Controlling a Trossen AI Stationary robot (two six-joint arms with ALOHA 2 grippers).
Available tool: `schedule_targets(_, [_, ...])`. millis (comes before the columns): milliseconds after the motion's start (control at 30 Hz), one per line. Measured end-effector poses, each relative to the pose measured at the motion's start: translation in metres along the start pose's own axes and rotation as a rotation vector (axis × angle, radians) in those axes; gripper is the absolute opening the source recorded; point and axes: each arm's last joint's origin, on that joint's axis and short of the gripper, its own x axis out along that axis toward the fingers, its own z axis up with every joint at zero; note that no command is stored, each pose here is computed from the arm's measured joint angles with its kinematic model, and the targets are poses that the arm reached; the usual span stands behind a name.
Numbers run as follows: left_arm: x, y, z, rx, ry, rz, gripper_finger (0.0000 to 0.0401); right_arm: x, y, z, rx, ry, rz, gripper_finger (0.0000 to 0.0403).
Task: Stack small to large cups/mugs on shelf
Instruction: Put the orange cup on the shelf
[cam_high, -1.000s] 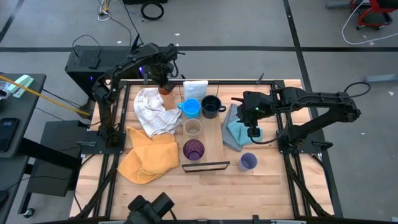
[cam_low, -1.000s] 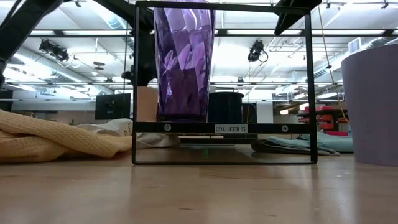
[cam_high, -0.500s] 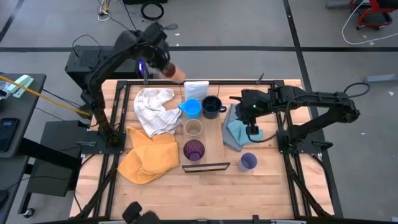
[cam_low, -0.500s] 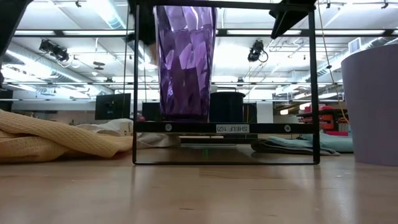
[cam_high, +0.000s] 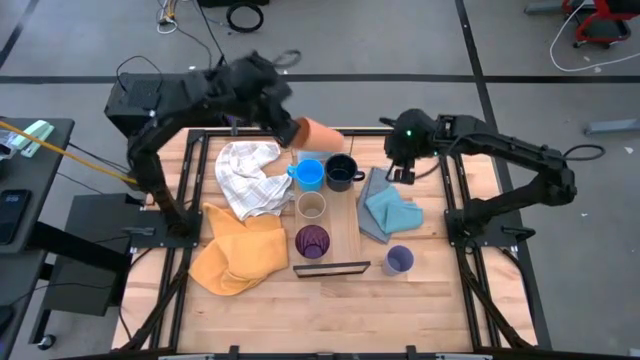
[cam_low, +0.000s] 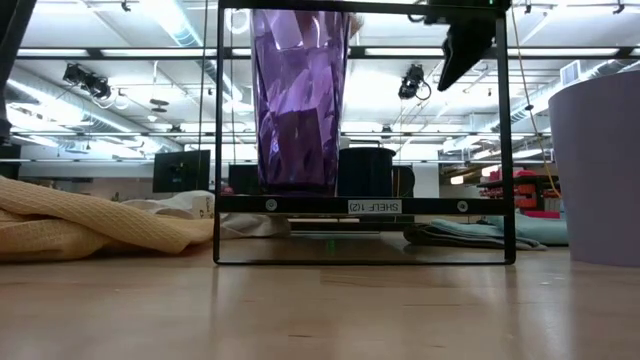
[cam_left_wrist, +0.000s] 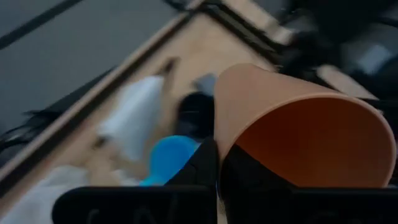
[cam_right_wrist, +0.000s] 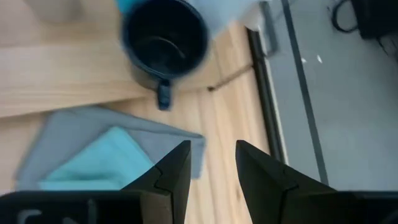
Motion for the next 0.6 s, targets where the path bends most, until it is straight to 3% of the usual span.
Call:
schedule_targets(267, [0.034, -0.068, -0.015, 0.062, 0.041, -0.159, 0.0009, 0.004, -0.031, -0.013, 0.069, 0.051, -0.069, 0.0132])
schedule_targets(600, [0.111, -0.108, -0.031, 0.085, 0.154, -0.207, 0.0009, 0.006, -0.051, -0.023, 0.142, 0.059, -0.064, 0.0132])
